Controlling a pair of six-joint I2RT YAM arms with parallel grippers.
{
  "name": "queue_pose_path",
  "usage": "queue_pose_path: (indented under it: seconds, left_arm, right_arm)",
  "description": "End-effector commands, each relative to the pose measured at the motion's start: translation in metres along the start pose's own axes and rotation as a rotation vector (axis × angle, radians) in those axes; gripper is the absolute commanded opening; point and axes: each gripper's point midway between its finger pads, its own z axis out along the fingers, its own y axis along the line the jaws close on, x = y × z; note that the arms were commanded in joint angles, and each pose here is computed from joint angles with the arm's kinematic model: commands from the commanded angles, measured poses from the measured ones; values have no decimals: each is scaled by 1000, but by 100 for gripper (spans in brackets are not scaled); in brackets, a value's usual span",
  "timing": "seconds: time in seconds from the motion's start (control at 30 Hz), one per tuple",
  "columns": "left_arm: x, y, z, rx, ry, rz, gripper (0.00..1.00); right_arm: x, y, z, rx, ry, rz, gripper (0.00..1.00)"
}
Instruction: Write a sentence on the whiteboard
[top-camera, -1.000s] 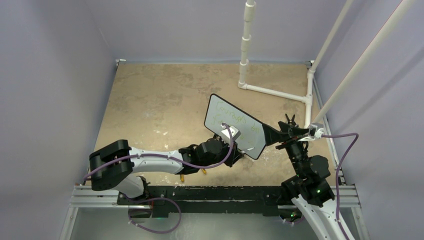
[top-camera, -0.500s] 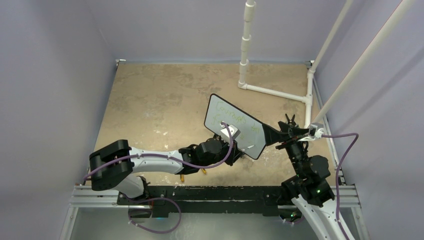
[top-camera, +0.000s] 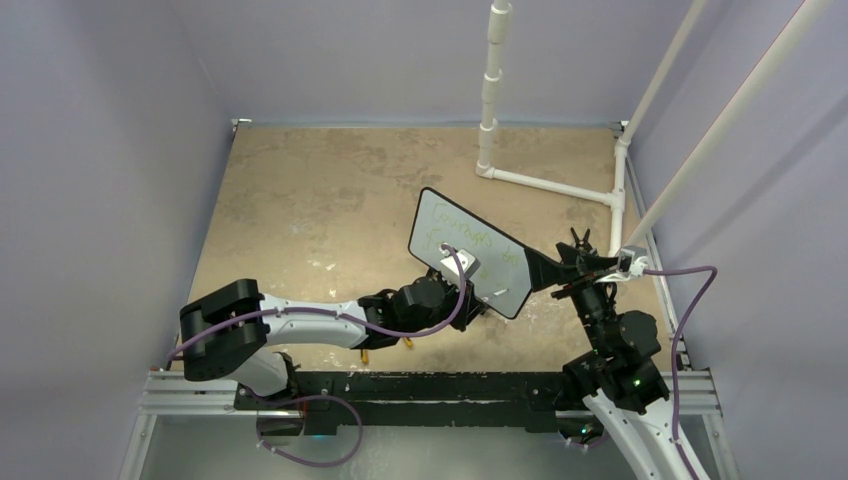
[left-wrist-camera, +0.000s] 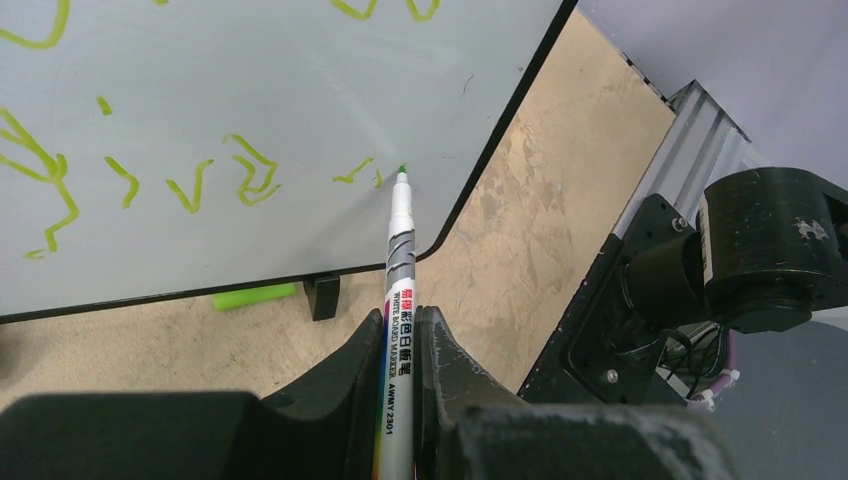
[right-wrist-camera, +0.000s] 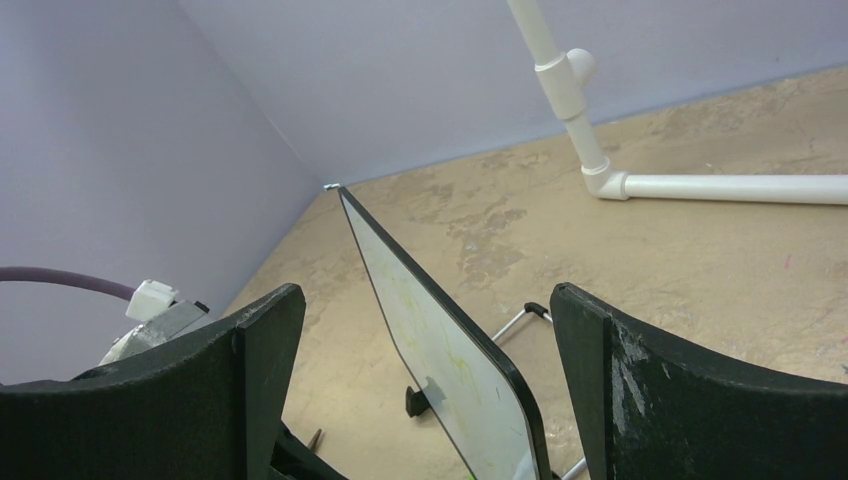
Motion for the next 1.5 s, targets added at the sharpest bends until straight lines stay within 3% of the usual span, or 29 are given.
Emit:
queue_pose_path:
  seconds: [0.0, 0.53, 1.47]
  left_arm:
    - [-21, -6, 5, -9, -56, -11, 0]
    - [-12, -11, 10, 16, -23, -9, 0]
    - [-32, -10, 4, 1, -95, -15, 0]
  right_arm:
    - [-4, 2, -1, -9, -18, 10, 95]
    - [-3, 2, 0, -8, -17, 11, 95]
    - [-3, 2, -1, -9, -18, 12, 95]
